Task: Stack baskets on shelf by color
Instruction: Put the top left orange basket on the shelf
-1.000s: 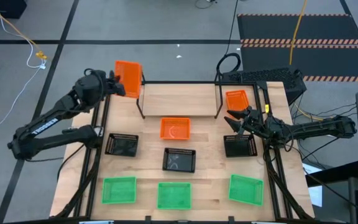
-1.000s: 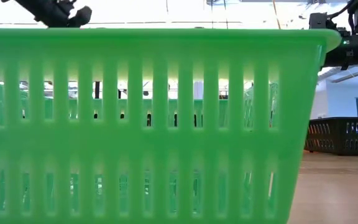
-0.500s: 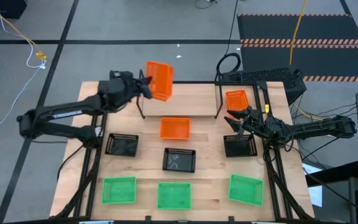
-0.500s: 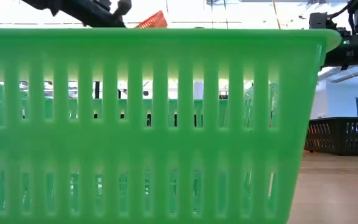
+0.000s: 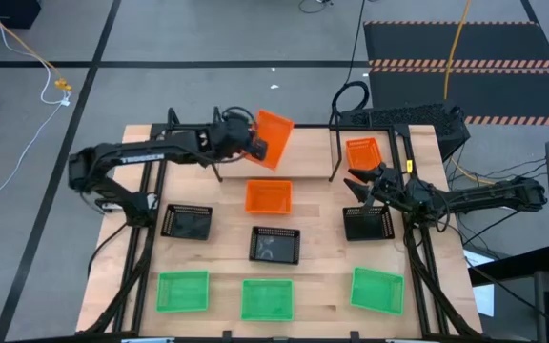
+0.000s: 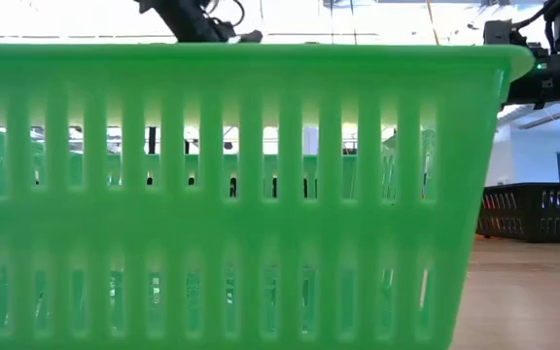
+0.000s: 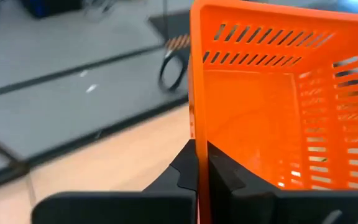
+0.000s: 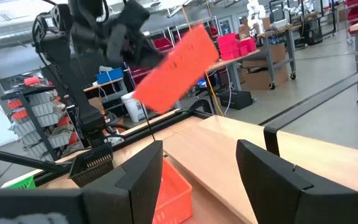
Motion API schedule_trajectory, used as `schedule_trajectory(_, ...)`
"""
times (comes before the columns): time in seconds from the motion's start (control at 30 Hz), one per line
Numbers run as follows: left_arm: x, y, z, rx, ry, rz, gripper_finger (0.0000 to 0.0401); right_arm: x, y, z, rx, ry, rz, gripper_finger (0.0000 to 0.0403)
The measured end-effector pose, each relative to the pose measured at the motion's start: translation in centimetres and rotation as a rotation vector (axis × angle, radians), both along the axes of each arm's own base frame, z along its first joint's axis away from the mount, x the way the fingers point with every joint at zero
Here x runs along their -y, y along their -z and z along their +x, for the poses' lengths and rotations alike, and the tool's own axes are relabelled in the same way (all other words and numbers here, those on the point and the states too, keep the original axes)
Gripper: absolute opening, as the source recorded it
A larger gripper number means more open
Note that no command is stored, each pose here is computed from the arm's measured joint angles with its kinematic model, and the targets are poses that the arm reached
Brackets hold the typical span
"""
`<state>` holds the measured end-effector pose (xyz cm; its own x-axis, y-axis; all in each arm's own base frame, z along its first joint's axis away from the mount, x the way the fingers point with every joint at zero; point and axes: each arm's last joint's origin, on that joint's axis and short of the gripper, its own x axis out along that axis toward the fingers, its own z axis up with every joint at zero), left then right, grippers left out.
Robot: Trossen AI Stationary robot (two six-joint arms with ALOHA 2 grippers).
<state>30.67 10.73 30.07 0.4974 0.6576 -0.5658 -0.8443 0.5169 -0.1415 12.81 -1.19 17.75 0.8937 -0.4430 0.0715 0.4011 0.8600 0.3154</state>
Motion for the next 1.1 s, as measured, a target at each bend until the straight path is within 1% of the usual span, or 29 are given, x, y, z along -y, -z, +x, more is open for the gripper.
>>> schedule_trajectory(0.17, -0.4, 3.1, 1.1, -0.092, -0.067, -0.073, 0.0006, 0.0, 0.2, 0.0, -0.014, -0.010, 0.014, 0.0199)
schedule_trajectory(0.27, -0.5, 4.2, 1.4, -0.127, -0.092, -0.090, 0.0006, -0.1, 0.2, 0.1, -0.013, -0.028, 0.016, 0.0199)
schedule_trajectory(0.33, -0.5, 4.4, 1.2, -0.152, -0.124, -0.076, 0.0012, -0.1, 0.2, 0.1, -0.013, -0.028, 0.016, 0.0199)
schedule_trajectory(0.43, -0.8, 4.6, 0.4, -0.207, -0.211, -0.054, 0.0016, -0.1, 0.2, 0.1, -0.014, -0.028, 0.015, 0.0199)
schedule_trajectory(0.5, -0.9, 4.5, -0.5, -0.243, -0.263, -0.040, 0.0011, -0.1, 0.2, 0.1, -0.015, -0.028, 0.014, 0.0199)
schedule_trajectory(0.57, -1.0, 4.2, -0.7, -0.237, -0.298, -0.028, 0.0006, -0.1, 0.2, 0.0, -0.015, -0.028, 0.012, 0.0199)
schedule_trajectory(0.77, -1.0, 4.6, -0.7, -0.259, -0.313, -0.029, 0.0016, -0.1, 0.2, 0.0, -0.015, -0.026, 0.012, 0.0199)
schedule_trajectory(0.87, -1.1, 5.1, -1.0, -0.302, -0.331, -0.036, 0.0007, -0.1, 0.2, 0.0, -0.015, -0.027, 0.013, 0.0199)
schedule_trajectory(0.93, -1.1, 5.0, -1.1, -0.299, -0.338, -0.029, 0.0005, -0.1, 0.2, 0.0, -0.015, -0.027, 0.013, 0.0199)
schedule_trajectory(1.1, -1.1, 5.0, -1.2, -0.307, -0.337, -0.030, 0.0027, -0.1, 0.2, 0.0, -0.017, -0.026, 0.013, 0.0199)
